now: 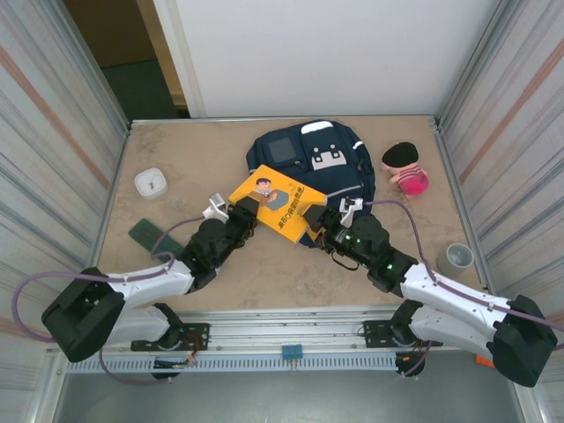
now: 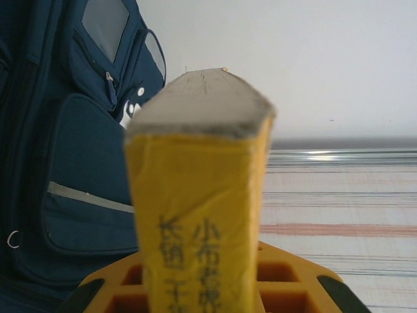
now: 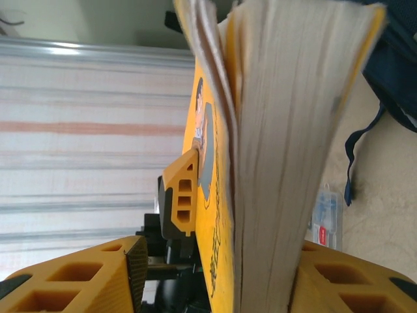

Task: Pack the student bag

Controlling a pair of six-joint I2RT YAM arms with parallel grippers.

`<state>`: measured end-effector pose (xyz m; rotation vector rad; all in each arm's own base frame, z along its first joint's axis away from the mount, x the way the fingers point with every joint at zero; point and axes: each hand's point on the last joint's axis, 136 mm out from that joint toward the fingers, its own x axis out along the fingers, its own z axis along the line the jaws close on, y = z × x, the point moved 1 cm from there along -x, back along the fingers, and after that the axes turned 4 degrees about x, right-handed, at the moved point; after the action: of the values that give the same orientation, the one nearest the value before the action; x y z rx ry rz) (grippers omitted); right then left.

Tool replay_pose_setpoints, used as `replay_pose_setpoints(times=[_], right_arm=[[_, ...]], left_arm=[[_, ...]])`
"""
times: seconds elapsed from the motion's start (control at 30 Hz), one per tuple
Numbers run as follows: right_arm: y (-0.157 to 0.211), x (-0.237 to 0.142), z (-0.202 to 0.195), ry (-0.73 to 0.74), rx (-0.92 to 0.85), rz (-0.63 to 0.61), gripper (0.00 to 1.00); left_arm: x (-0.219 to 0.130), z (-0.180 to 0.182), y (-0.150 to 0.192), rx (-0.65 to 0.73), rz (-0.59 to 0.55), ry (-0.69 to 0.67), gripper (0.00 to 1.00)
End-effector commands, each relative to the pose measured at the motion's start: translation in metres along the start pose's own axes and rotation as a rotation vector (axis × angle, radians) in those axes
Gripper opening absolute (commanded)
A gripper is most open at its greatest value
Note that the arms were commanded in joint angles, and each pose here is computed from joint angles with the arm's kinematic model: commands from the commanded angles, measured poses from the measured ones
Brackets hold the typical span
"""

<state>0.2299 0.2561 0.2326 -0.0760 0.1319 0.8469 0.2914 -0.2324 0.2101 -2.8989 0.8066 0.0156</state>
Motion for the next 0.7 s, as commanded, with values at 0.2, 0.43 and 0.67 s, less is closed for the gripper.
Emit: replay_pose_setpoints(times=[0.2,0.43,0.67], right_arm=[[0.001,0.018,0.030,-0.104,0.021,-0.016,0.50],[-0.002,0.034,0.028,-0.109,0.042,0.021,0.34],[-0.032,0.027,0.023,-0.115,0.032,0.010,0.00]], left_arm=[[0.008,-0.031,0.008,-0.036,0.019,0.110,0.00],[0.009,-0.029,0.008,-0.036,0.021,0.101,0.00],[0.007,-0.006,0.006,0.024,0.010,-0.016,0.32]])
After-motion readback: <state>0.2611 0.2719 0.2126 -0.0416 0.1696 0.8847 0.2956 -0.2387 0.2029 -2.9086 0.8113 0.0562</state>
